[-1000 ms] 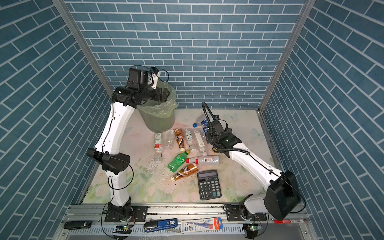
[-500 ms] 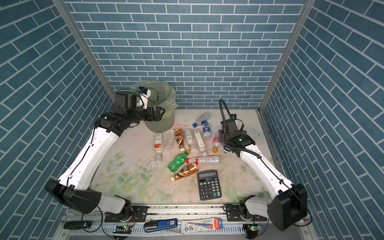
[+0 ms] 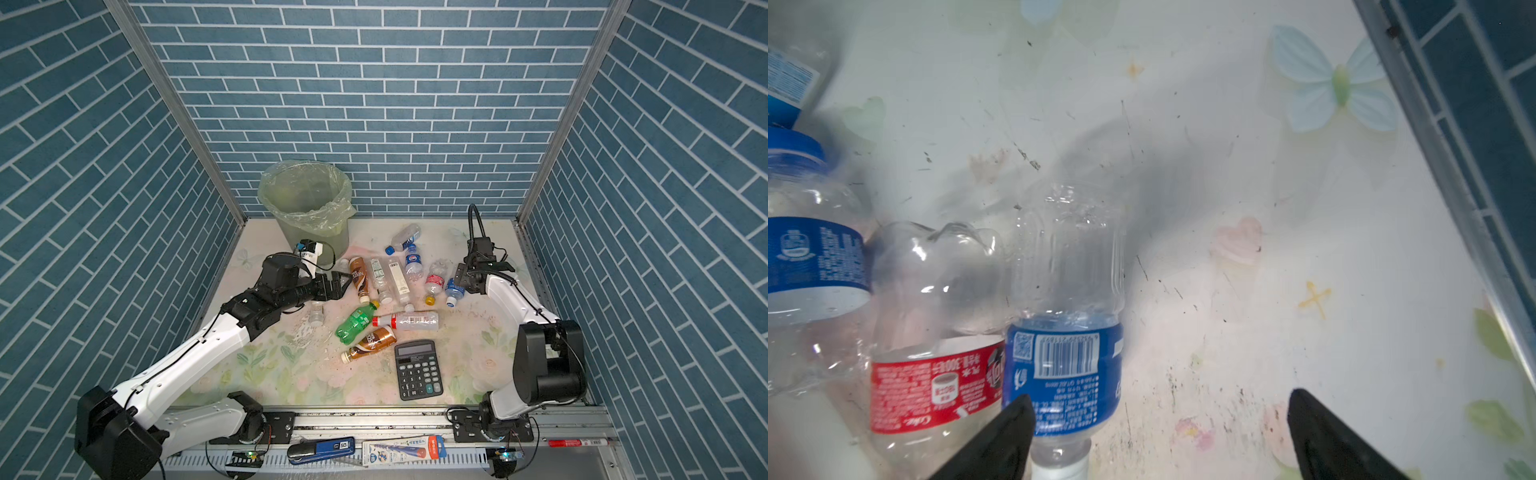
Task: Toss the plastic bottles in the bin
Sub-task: 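Lower the right gripper and grasp the clear blue-labelled Pocari Sweat bottle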
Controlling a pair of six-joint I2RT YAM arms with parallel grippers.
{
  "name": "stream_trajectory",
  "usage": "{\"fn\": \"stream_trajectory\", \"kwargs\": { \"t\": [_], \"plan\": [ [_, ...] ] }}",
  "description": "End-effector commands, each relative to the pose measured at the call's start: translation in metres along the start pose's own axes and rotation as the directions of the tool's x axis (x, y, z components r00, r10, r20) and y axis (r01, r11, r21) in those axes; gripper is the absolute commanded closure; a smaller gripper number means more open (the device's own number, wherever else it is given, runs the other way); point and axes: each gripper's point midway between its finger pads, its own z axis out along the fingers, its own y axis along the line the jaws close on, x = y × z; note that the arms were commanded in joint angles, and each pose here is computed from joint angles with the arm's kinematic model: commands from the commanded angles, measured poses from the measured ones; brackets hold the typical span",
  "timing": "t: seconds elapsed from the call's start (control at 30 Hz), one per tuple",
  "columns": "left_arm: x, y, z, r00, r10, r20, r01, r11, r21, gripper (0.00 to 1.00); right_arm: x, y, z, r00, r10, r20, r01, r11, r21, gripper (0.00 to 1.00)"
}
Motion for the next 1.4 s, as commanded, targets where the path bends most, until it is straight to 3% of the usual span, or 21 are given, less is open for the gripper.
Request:
{"fn": "stream_trajectory", "kwargs": {
  "t": [0.0,0.53,0.87,1.17,1.37],
  "plan": [
    [-0.013,-0.014,0.002,0.995,-0.04,0.088,0.033,0.997,0.075,0.01,0.001,0.017,0.017,0.999,0.038,-0.037,-0.041,0.995,-0.086,0.06],
    [0.012,-0.014,0.012,0.998,-0.047,0.04,0.045,0.997,0.06,0.01,-0.002,0.039,0.067,0.993,-0.014,-0.114,-0.001,0.992,-0.127,0.12],
    [0.021,-0.013,0.01,0.998,-0.043,0.053,0.04,0.998,0.048,0.01,0.0,0.033,0.064,0.995,-0.008,-0.104,-0.005,0.992,-0.128,0.37],
    [0.027,-0.011,0.018,1.0,-0.006,0.004,0.006,1.0,0.025,0.01,0.012,0.032,0.067,0.993,-0.001,-0.121,-0.015,0.991,-0.134,0.51],
    [0.029,-0.006,0.022,1.0,-0.016,0.008,0.016,1.0,0.008,0.01,0.0,0.031,0.043,0.997,0.0,-0.083,-0.012,0.99,-0.143,0.53]
  ]
}}
